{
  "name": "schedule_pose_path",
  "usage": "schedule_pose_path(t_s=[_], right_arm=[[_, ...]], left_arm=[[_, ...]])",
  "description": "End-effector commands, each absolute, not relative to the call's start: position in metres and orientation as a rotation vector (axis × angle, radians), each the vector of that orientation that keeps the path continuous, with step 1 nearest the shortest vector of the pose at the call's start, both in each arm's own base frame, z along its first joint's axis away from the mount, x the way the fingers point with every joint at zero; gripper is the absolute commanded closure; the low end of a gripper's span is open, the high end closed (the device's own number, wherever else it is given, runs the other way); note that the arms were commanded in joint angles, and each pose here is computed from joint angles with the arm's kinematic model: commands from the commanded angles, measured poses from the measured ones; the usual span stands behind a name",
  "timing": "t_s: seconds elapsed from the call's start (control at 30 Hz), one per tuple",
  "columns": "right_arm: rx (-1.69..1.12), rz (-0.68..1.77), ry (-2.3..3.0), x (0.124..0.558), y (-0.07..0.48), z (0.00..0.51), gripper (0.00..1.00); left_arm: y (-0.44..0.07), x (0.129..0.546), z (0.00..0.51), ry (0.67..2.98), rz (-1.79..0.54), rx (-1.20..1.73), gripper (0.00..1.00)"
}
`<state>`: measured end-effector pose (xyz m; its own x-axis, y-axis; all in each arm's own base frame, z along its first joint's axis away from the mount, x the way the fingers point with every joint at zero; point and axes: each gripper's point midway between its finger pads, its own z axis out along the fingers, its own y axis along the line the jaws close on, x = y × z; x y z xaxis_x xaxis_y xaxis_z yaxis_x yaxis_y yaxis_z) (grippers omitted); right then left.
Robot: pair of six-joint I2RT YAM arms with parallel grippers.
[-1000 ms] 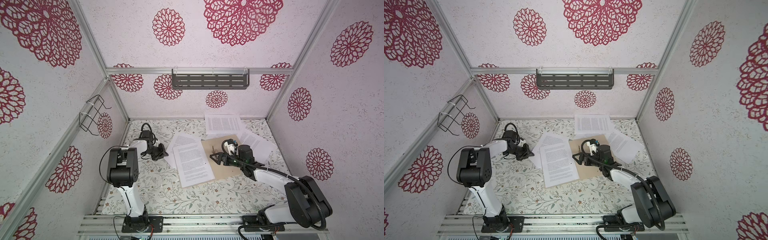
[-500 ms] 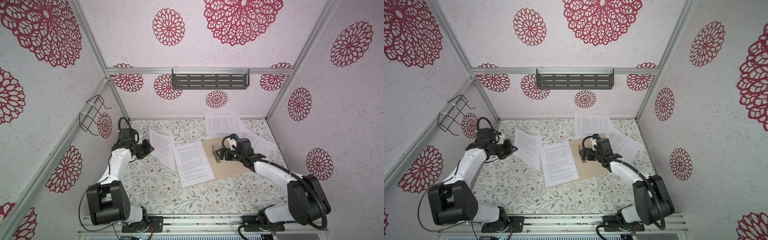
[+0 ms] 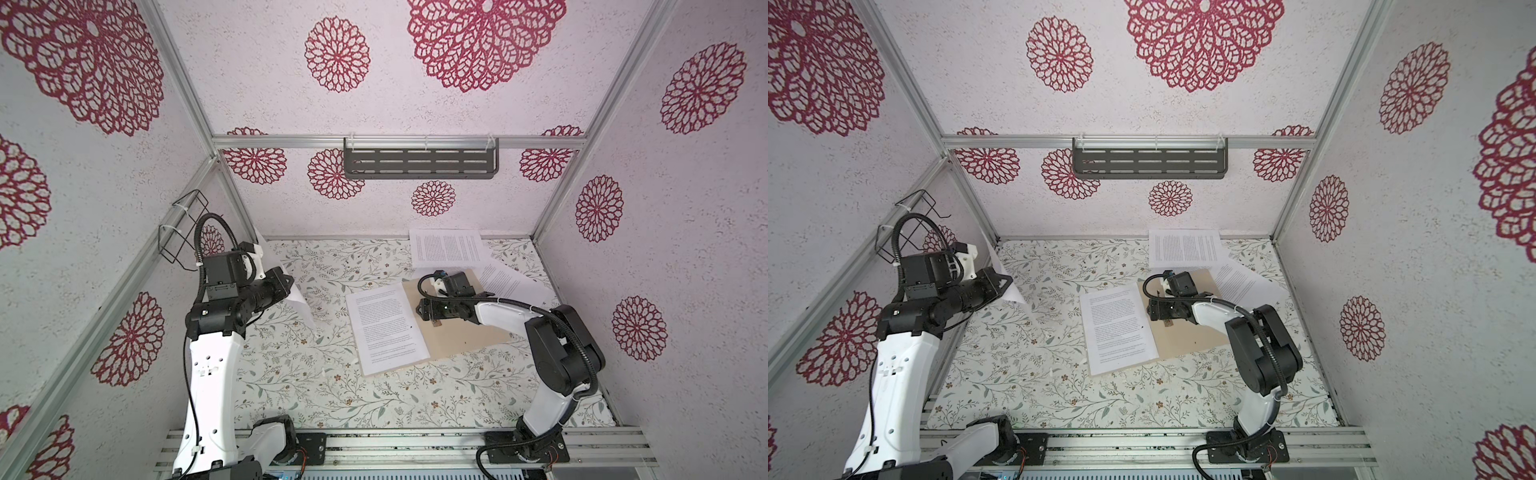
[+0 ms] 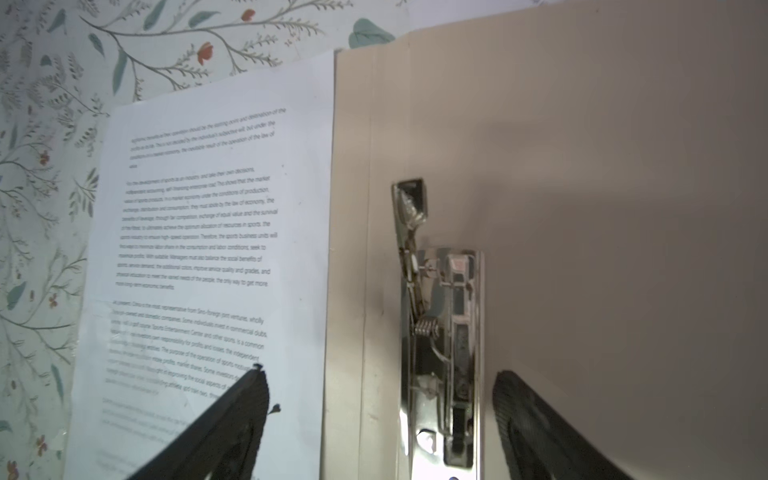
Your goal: Put the files into the folder
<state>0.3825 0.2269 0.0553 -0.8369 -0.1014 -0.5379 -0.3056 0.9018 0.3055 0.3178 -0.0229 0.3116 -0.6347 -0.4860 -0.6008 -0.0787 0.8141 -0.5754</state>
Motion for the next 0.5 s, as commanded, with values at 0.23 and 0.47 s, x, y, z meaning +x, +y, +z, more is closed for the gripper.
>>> schedule_pose_path(t_s=[0.23,0.47], right_arm=[[-0.321,0.491,2.537,0.384,0.242,0.046,0.17],[-0.344,0.565,2.553,0.358,0.277,0.039,0.22]], left_arm=[[-0.044,0.340,0.338,2.144,-0.748,-0.348,1.00],[-0.044,0.362,0.343,2.120,-0.759,-0.371,1.00]])
